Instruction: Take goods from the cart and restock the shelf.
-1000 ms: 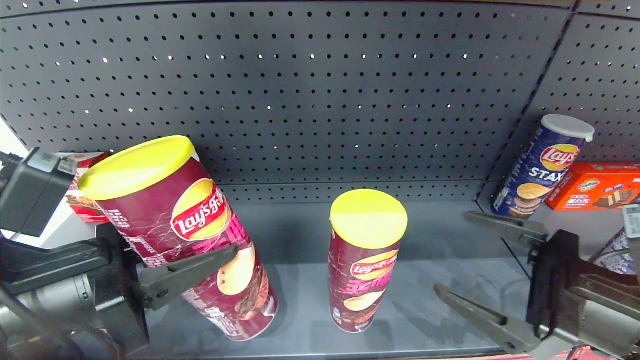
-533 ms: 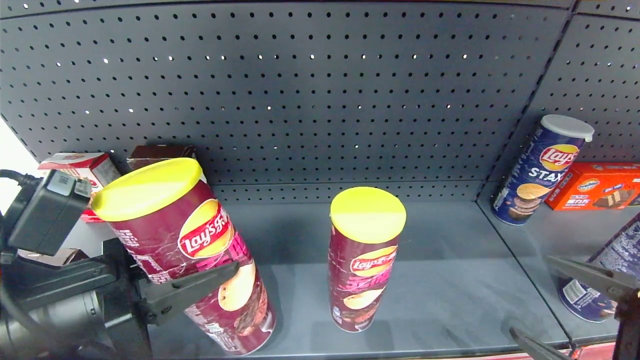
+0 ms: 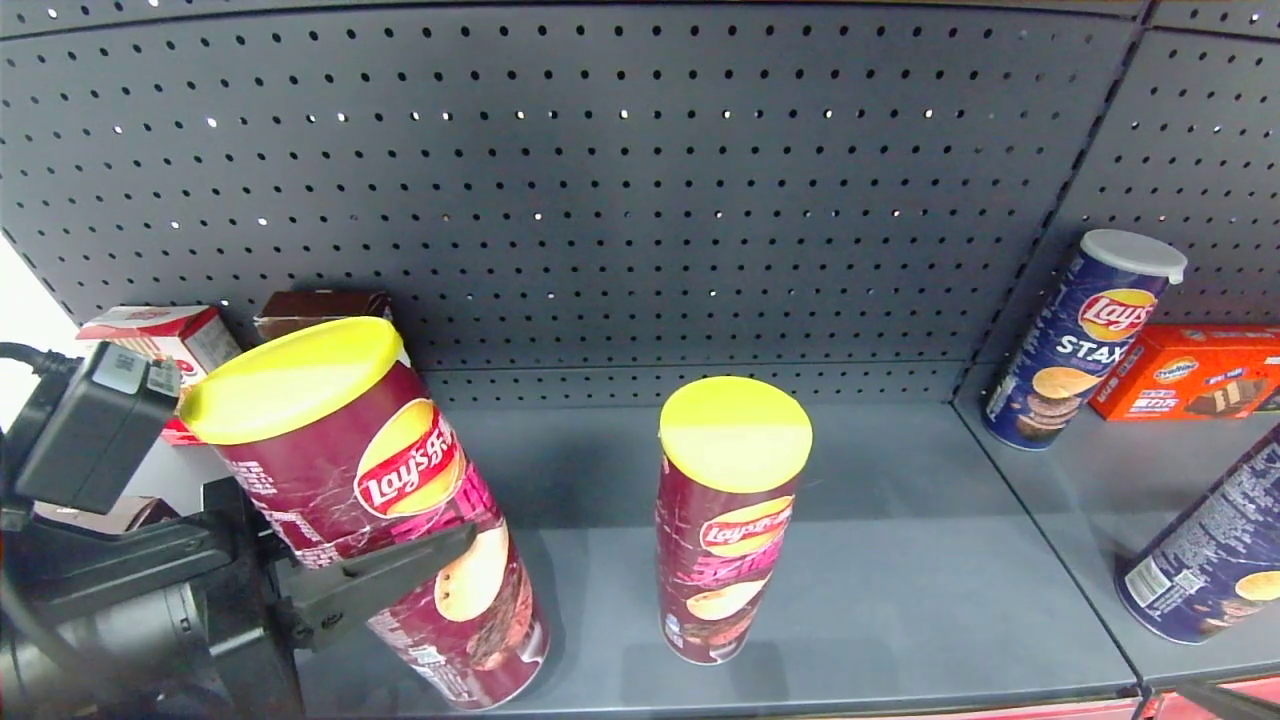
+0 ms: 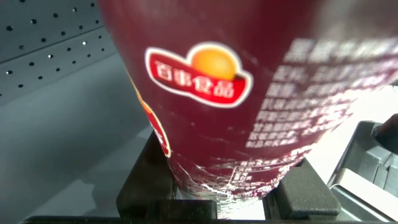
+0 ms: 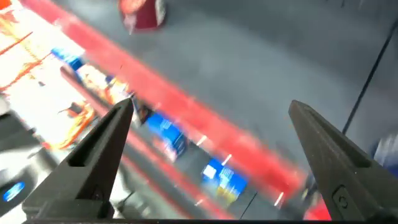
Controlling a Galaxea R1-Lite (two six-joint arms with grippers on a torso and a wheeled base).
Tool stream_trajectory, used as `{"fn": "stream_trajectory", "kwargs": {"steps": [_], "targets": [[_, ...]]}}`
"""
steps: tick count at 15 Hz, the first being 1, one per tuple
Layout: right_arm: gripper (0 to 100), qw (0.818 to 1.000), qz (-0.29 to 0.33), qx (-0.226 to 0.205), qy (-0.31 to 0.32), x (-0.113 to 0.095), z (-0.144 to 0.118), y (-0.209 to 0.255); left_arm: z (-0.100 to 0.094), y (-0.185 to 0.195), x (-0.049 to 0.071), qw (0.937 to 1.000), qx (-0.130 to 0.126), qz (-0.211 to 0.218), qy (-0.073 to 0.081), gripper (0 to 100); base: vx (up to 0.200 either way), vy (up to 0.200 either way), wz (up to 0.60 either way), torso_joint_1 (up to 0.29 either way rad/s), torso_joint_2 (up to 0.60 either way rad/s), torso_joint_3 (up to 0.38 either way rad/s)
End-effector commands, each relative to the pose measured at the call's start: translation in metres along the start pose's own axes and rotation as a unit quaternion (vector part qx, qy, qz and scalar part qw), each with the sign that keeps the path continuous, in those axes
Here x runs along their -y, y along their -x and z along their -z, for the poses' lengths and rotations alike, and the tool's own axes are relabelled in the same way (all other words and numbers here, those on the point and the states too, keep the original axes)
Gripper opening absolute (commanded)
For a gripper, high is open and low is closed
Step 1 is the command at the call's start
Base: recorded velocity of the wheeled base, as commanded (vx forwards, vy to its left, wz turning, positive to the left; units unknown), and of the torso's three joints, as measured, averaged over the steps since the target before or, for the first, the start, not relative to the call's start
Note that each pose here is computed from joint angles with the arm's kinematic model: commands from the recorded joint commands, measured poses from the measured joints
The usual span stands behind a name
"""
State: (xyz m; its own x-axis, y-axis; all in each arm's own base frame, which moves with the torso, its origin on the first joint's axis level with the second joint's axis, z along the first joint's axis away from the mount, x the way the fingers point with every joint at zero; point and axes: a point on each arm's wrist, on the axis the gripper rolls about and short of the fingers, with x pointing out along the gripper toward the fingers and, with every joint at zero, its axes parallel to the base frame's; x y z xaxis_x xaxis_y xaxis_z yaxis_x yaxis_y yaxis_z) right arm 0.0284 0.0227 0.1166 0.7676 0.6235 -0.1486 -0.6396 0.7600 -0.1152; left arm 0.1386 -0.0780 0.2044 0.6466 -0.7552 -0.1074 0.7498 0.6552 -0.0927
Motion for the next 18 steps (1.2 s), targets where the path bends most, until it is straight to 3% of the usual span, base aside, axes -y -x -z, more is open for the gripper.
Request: {"fn": "stream_trajectory", "kwargs": {"steps": [1, 3, 4, 15, 18], "targets": [[100, 0.999, -0.005, 0.031, -0.034, -0.005, 0.029, 0.036, 0.001, 0.001, 0.001, 1.0, -0.001, 0.0, 0.0, 0, 0.0, 0.0, 0.0, 0.0, 0.0, 0.0], [100, 0.999, -0.018, 0.035, -0.038, -0.007, 0.04, 0.046, 0.0, 0.003, 0.001, 1.0, 0.003, 0.0, 0.0, 0, 0.0, 0.0, 0.0, 0.0, 0.0, 0.0], [100, 0.996, -0.039, 0.066, -0.042, -0.008, 0.041, 0.056, -0.002, 0.003, 0.002, 1.0, 0.007, 0.002, -0.002, 0, 0.0, 0.0, 0.0, 0.0, 0.0, 0.0], [100, 0.996, -0.027, 0.076, -0.047, -0.009, 0.041, 0.057, -0.004, 0.004, 0.003, 0.9999, 0.012, 0.006, -0.005, 0, 0.0, 0.0, 0.0, 0.0, 0.0, 0.0], [100, 0.996, 0.024, 0.074, -0.051, -0.009, 0.041, 0.057, -0.003, 0.004, 0.003, 0.9999, 0.01, 0.006, -0.005, 0, 0.0, 0.0, 0.0, 0.0, 0.0, 0.0]]}}
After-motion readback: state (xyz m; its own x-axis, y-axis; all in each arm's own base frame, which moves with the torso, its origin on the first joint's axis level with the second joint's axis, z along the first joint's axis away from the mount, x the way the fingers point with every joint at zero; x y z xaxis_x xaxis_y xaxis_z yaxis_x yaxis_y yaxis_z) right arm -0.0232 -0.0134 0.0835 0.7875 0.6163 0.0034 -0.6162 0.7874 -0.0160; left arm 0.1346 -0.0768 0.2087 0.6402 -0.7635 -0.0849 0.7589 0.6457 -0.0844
